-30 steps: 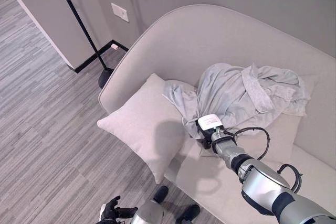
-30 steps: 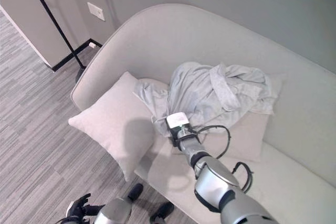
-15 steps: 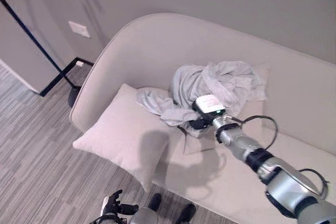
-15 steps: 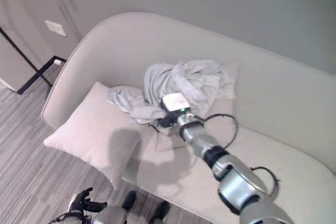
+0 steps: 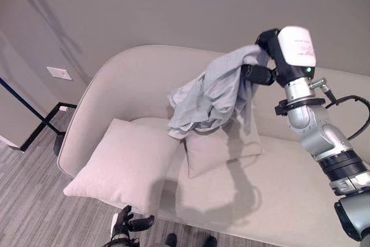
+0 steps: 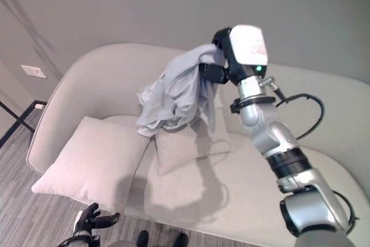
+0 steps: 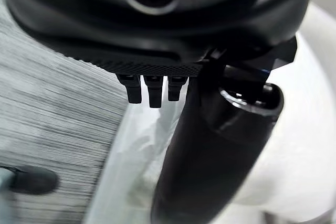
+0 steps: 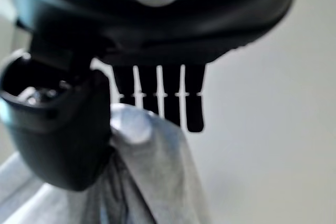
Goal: Hang the clothes on the sofa on the clothes rack.
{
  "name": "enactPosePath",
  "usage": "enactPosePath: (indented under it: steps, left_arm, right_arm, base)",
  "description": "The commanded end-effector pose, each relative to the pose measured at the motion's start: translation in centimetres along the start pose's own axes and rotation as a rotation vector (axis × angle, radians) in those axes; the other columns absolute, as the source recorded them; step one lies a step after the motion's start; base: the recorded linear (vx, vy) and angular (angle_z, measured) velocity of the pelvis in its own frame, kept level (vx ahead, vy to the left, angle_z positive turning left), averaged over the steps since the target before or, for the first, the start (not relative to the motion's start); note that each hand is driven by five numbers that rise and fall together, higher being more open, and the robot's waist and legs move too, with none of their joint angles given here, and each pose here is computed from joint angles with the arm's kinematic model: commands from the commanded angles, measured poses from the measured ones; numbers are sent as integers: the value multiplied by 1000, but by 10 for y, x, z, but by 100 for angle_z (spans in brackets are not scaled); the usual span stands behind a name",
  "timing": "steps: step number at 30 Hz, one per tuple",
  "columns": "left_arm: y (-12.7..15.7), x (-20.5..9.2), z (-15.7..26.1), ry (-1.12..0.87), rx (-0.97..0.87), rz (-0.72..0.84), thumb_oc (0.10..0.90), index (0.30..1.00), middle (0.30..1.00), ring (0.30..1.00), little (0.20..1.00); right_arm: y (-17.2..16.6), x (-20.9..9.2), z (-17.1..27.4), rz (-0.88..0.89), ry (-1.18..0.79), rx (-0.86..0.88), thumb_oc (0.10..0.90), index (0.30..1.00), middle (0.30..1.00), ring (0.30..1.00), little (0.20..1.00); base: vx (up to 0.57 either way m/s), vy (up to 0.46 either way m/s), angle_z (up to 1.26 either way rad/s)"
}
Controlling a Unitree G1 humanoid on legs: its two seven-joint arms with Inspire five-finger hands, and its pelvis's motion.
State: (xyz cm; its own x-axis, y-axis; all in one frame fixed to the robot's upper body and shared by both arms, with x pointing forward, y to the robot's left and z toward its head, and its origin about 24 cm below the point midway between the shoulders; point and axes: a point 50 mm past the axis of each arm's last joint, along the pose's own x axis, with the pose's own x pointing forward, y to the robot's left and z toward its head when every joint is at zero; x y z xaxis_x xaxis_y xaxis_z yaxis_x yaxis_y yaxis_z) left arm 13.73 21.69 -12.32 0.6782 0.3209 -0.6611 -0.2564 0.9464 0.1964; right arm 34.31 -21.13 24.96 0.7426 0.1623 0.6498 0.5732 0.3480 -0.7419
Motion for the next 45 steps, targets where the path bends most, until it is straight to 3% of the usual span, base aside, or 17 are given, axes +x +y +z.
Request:
enactPosePath:
  steps: [1, 15, 20, 25, 30, 36, 43, 45]
  left_arm:
    - [3, 9, 77, -362, -10, -6, 800, 900, 900, 900, 900]
    - [3, -35, 235, -1085, 38, 183, 800, 900, 900, 900, 900]
    - [-9, -60, 263, -1246, -24, 124, 800, 900, 900, 900, 900]
    - [-9, -64, 252, -1223, -29, 62, 800, 900, 900, 900, 900]
    - [8, -65, 236, -1172, -51, 63, 800, 900, 900, 900, 900]
    - [28, -86, 260, -1318, -39, 134, 800, 900, 900, 900, 900]
    - [10, -65, 258, -1233, -50, 117, 800, 900, 900, 900, 900]
    - [-12, -57, 262, -1199, -95, 79, 800, 900, 900, 900, 900]
  right_arm:
    - [-76, 48, 27, -355, -127, 18, 400, 300, 300, 300, 300]
    - [-172, 96, 73, -705, -246, -39, 400, 300, 300, 300, 300]
    - [-197, 111, 82, -751, -243, -31, 400, 300, 300, 300, 300]
    - [-205, 117, 86, -736, -248, -42, 400, 300, 300, 300, 300]
    - [-204, 118, 87, -699, -257, -79, 400, 300, 300, 300, 300]
    - [-195, 118, 86, -665, -257, -66, 400, 300, 300, 300, 300]
    - [-182, 127, 108, -606, -307, 89, 400, 300, 300, 300, 300]
    - [-172, 129, 127, -583, -357, 227, 400, 300, 300, 300, 300]
  base:
    - [0, 0, 0]
    - [5, -6, -4]
    - [14, 2, -10]
    - [-1, 9, -8]
    - [-3, 4, -2]
    - [0, 0, 0]
    - [3, -4, 2]
    - [7, -13, -5]
